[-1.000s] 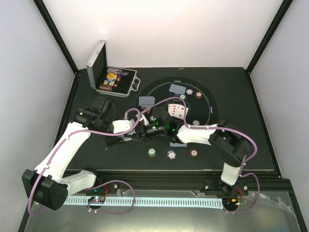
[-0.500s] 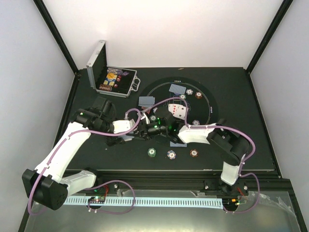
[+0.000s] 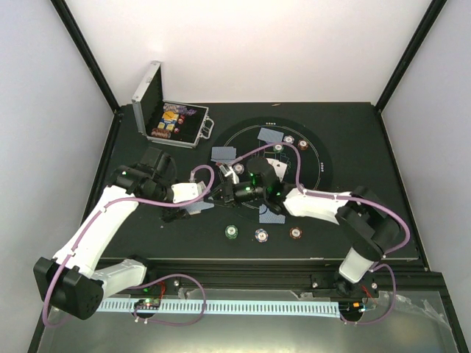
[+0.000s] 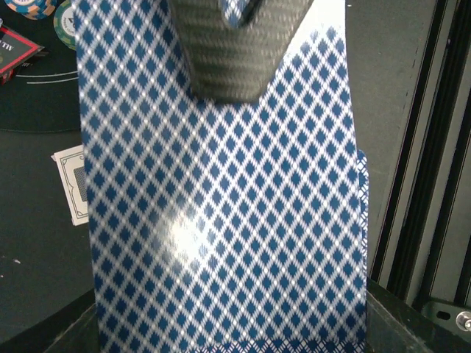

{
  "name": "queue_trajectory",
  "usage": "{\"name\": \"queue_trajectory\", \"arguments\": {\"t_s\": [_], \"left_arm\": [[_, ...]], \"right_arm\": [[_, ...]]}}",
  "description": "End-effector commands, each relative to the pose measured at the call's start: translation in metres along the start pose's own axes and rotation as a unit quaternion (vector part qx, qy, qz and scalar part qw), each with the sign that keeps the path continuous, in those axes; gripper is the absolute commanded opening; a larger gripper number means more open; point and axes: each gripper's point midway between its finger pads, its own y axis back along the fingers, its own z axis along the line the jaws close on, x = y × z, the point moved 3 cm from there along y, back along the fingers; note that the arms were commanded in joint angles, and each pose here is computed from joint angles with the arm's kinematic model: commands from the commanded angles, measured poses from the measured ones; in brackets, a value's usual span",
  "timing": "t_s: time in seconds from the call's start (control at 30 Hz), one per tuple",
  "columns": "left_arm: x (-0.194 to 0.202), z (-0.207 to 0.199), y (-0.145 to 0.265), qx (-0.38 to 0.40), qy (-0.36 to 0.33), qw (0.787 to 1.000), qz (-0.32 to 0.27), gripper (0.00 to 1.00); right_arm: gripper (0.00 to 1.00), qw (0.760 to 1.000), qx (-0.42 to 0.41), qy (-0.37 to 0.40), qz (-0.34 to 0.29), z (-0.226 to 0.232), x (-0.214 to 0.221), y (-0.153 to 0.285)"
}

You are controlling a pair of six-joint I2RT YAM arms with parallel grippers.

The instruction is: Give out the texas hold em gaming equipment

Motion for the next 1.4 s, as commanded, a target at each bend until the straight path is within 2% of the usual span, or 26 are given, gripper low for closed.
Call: {"name": "queue_trajectory", "arguments": {"t_s": [0.0, 0.27, 0.43, 0.6, 0.77, 0.9, 1.1, 1.37], "left_arm": [[-0.008, 0.001, 0.008, -0.003, -0.002, 1.000, -0.020, 0.01], [-0.007, 0.001, 0.007, -0.003, -0.002, 1.000, -0.019, 0.02], [-0.007, 0.001, 0.007, -0.004, -0.002, 1.000, -0.017, 0.02], [-0.007, 0.001, 0.007, -0.001, -0.001, 1.000, -0.017, 0.02], [-0.006, 0.000, 0.008, -0.004, -0.003, 1.000, -0.016, 0.01], [-0.005, 0.000, 0.007, -0.003, -0.001, 1.000, -0.013, 0.01], [-0.004, 0.001, 0.004, -0.003, -0.001, 1.000, -0.010, 0.01], [-0.003, 0.001, 0.005, -0.004, -0.002, 1.000, -0.007, 0.02]], "right_arm": [[0.01, 0.998, 0.056, -0.030, -0.018, -0.022, 0.002, 0.016], [0.01, 0.996, 0.060, -0.027, -0.052, -0.018, -0.009, 0.052], [0.01, 0.991, 0.079, -0.032, -0.102, -0.035, -0.029, 0.102], [0.01, 0.974, 0.141, -0.055, -0.167, -0.079, -0.064, 0.174], [0.01, 0.946, 0.239, -0.088, -0.201, -0.132, -0.098, 0.237], [0.01, 0.927, 0.275, -0.121, -0.224, -0.165, -0.122, 0.276], [0.01, 0.915, 0.310, -0.155, -0.207, -0.206, -0.134, 0.288], [0.01, 0.907, 0.333, -0.172, -0.191, -0.230, -0.133, 0.287]]}}
